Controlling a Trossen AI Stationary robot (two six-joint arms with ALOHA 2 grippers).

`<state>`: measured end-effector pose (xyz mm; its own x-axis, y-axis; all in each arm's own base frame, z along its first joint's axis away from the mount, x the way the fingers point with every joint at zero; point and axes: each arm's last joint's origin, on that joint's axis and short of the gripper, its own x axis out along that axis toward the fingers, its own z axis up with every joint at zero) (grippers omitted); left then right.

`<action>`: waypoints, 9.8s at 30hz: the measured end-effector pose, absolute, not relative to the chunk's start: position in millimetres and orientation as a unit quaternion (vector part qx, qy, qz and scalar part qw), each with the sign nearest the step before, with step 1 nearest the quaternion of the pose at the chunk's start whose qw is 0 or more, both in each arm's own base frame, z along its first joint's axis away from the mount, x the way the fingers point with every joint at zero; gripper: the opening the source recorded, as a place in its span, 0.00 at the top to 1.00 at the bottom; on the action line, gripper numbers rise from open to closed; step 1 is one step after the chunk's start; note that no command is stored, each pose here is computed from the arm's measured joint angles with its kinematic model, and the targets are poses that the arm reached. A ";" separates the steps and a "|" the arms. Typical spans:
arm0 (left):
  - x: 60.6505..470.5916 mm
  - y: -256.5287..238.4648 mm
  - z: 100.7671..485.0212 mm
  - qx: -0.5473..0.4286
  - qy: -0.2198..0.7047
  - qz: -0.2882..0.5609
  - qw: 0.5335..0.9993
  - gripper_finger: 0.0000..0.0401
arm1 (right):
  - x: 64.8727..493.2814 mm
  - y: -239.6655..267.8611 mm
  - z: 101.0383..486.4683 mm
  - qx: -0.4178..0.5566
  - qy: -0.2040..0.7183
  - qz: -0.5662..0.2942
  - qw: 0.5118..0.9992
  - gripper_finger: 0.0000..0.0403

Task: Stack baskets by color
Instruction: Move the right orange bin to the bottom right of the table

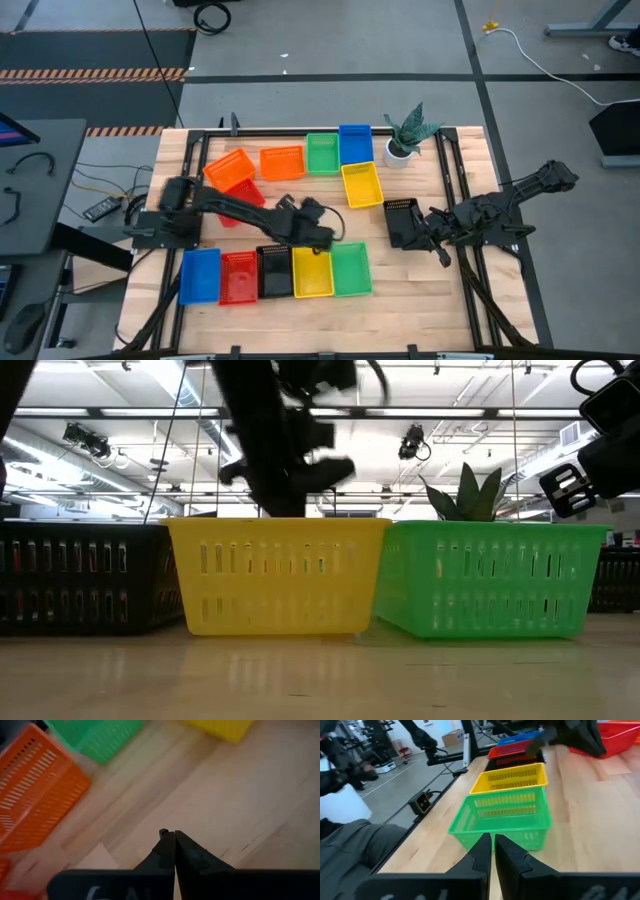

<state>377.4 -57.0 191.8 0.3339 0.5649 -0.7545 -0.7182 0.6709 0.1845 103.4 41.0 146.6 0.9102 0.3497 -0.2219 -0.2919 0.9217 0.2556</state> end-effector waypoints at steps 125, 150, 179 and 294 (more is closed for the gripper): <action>496.6 -172.0 192.2 0.366 0.033 -0.209 0.906 0.97 | 59.9 79.6 211.0 0.141 -0.058 0.542 0.827 0.93; 491.7 -158.3 169.5 0.389 0.168 -0.212 0.881 0.79 | 59.8 81.4 204.2 0.123 -0.030 0.535 0.835 0.93; 468.5 -175.1 252.5 0.276 0.115 -0.052 0.953 0.59 | 77.1 80.1 148.9 0.205 0.162 0.265 0.928 0.93; 418.3 -234.2 258.3 0.169 0.156 0.178 0.957 0.71 | 135.5 137.5 111.4 0.102 0.448 0.011 0.888 0.99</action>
<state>418.3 -234.2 258.3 0.8877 0.3936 -0.2390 -0.2879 0.8794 0.3791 135.5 137.5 111.4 0.5975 0.1105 -0.7942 0.0716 0.9791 0.1901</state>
